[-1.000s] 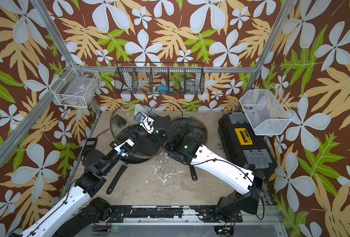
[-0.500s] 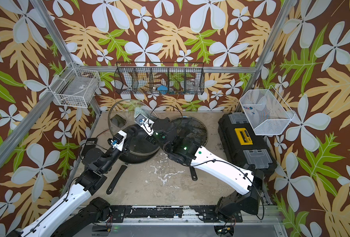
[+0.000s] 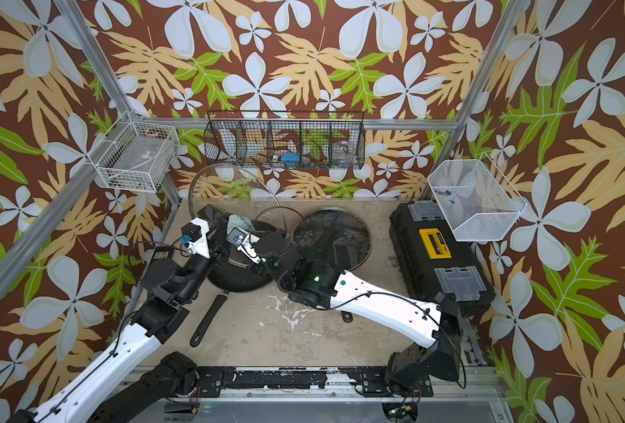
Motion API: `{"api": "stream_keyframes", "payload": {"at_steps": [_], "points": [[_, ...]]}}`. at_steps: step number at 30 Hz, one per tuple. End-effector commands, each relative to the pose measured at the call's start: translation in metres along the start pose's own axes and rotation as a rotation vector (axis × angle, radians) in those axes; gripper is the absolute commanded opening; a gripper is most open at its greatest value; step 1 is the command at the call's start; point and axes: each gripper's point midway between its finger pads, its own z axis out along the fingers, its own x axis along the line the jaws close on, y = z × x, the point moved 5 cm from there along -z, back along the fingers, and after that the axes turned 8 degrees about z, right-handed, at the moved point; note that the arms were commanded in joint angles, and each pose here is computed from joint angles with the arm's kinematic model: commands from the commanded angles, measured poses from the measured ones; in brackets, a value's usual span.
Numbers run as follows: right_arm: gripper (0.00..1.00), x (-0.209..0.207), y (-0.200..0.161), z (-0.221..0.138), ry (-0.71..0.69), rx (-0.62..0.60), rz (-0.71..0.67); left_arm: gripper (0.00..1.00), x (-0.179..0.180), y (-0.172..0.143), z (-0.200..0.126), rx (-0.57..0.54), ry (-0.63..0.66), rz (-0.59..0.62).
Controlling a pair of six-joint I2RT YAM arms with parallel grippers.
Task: Wipe the pot lid with a cloth
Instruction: Wipe the pot lid.
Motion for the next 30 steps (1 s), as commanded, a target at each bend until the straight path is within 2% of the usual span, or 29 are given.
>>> {"api": "stream_keyframes", "payload": {"at_steps": [1,4,7,18,21,30], "points": [[0.0,-0.023,-0.001,-0.003,-0.107,0.024,0.011,0.0,0.007,0.052,-0.006,-0.225,0.012,-0.121],[0.0,-0.052,0.005,-0.01,-0.162,0.005,0.068,0.0,0.008,0.051,-0.006,-0.216,0.022,-0.162],[0.0,-0.062,0.006,-0.013,-0.205,-0.008,0.063,0.0,0.011,0.047,-0.005,-0.206,0.038,-0.253],[0.0,0.017,-0.016,0.011,-0.026,0.048,-0.031,0.0,0.012,0.05,-0.003,-0.194,0.022,-0.499],[0.0,0.024,-0.016,0.012,-0.009,0.055,-0.032,0.0,0.013,0.051,-0.002,-0.186,0.027,-0.562],[0.0,-0.034,0.002,-0.006,-0.168,0.012,0.029,0.0,0.017,0.046,-0.002,-0.186,0.055,-0.69]]}}
